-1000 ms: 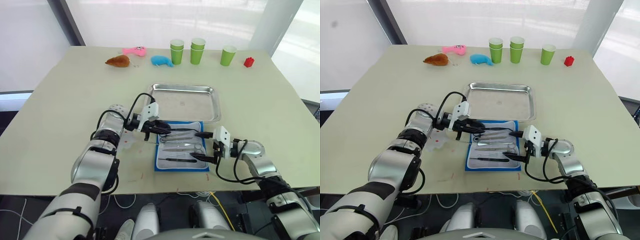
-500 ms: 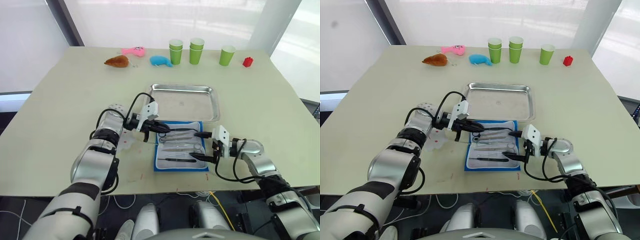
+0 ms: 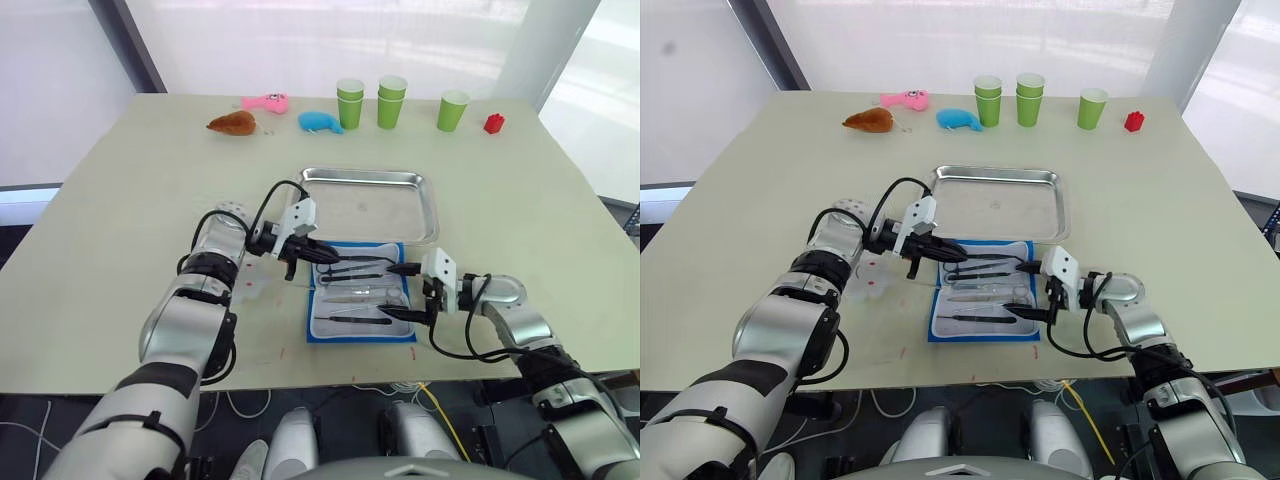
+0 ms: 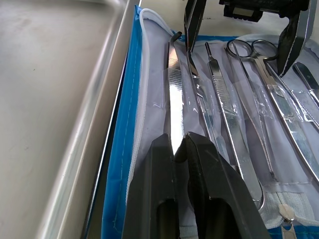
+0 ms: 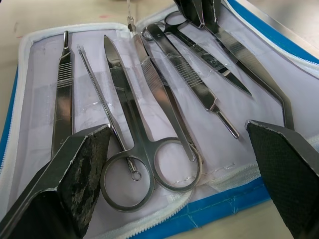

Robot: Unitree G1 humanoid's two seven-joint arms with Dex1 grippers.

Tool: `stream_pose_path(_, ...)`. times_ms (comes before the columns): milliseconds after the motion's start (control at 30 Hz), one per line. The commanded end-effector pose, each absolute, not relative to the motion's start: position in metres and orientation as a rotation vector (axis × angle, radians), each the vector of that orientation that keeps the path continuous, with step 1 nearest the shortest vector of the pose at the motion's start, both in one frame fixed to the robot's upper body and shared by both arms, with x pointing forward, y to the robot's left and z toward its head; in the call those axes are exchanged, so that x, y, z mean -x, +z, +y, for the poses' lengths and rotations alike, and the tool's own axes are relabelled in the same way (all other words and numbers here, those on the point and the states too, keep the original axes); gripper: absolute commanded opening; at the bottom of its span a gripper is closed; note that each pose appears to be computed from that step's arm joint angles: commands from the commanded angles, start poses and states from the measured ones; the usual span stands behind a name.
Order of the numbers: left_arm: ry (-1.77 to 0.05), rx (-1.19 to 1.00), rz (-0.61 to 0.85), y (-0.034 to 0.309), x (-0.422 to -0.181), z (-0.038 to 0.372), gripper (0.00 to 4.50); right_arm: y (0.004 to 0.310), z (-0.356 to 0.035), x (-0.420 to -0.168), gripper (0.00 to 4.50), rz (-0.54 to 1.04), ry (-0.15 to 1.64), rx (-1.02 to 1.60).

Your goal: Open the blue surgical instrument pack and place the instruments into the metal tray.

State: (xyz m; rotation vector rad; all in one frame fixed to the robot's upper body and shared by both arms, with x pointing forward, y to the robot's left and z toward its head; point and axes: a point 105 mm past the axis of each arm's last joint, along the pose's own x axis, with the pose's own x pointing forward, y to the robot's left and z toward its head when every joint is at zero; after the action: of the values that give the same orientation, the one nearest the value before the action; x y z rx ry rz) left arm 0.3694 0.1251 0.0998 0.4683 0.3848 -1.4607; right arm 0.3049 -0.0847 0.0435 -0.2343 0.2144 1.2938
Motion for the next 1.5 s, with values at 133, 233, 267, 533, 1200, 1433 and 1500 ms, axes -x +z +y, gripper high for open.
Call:
stream_pose_path(133, -1.451, -0.505, 0.335, 0.121, -0.374, 0.131, 0.04, -0.042, -0.1, -0.262, 4.5, 0.674, 1.303, 0.206)
stream_pose_path(233, -1.453, -0.5, 0.321, 0.123, -0.373, 0.131, 0.04, -0.042, -0.1, -0.261, 4.5, 0.683, 1.306, 0.203)
stream_pose_path(267, -1.456, -0.498, 0.32, 0.124, -0.373, 0.131, 0.04, -0.042, -0.1, -0.261, 4.5, 0.685, 1.306, 0.202)
stream_pose_path(533, -1.45, -0.485, 0.309, 0.132, -0.373, 0.135, 0.04, -0.043, -0.099, -0.26, 4.5, 0.69, 1.307, 0.201)
stream_pose_path(1200, -1.395, -0.462, 0.33, 0.144, -0.367, 0.163, 0.04, -0.045, -0.097, -0.259, 4.5, 0.691, 1.307, 0.195)
stream_pose_path(1433, -1.383, -0.46, 0.351, 0.149, -0.361, 0.176, 0.04, -0.045, -0.096, -0.26, 4.5, 0.691, 1.309, 0.195)
stream_pose_path(1500, -1.377, -0.461, 0.358, 0.15, -0.359, 0.18, 0.04, -0.045, -0.096, -0.26, 4.5, 0.689, 1.309, 0.195)
